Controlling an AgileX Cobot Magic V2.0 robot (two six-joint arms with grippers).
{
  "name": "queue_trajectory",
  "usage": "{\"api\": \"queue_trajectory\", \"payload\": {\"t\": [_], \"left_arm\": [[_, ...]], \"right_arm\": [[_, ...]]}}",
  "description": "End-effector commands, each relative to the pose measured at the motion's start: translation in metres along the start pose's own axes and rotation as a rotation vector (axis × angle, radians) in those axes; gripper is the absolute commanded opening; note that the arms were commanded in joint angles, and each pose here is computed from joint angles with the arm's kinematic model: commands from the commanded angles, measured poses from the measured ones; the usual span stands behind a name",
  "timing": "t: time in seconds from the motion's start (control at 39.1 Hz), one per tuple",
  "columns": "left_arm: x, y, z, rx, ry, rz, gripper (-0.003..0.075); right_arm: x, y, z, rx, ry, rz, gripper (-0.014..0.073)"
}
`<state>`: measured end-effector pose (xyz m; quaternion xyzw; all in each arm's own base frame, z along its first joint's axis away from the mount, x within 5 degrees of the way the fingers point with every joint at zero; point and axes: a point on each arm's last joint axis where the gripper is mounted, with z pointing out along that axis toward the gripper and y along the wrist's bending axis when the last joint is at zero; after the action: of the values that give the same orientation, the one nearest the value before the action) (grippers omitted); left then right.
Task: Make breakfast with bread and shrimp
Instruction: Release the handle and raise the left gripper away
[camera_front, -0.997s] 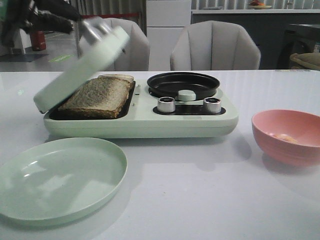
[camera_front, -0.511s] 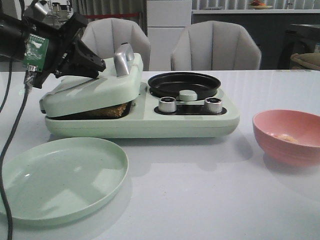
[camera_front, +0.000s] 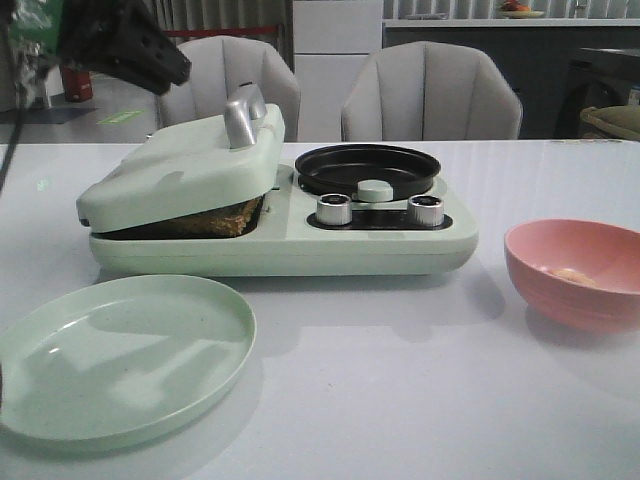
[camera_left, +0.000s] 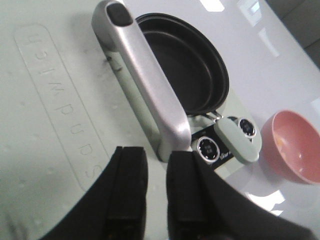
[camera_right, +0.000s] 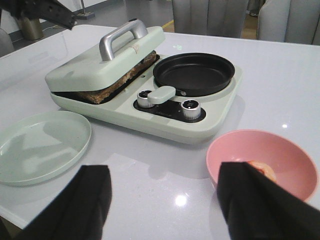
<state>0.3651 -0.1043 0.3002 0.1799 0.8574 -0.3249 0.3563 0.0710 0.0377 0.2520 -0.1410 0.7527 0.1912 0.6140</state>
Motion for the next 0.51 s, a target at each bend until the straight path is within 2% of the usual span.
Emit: {"api": "queue_trajectory", "payload": {"t": [0.0, 0.23, 0.33, 0.49], "left_arm": [[-0.026, -0.03, -0.047, -0.082, -0.047, 0.111, 0.0205], [-0.034, -0.054, -0.117, -0.381, -0.105, 0.225, 0.0205], [-0.033, -0.062, -0.136, -0.442, -0.145, 0.24, 0.0205], [-0.024, -0.078, -0.16, -0.475, -0.238, 0.271, 0.0205]], "right_arm": [[-0.016, 0.001, -0.002, -0.004, -0.099, -0.006, 0.0549], [-0.016, 0.001, -0.002, -0.004, -0.099, -0.006, 0.0549], [-0.016, 0.001, -0.002, -0.004, -0.099, -0.006, 0.0549], [-0.016, 0.001, -0.002, -0.004, -0.099, -0.006, 0.0549]]}}
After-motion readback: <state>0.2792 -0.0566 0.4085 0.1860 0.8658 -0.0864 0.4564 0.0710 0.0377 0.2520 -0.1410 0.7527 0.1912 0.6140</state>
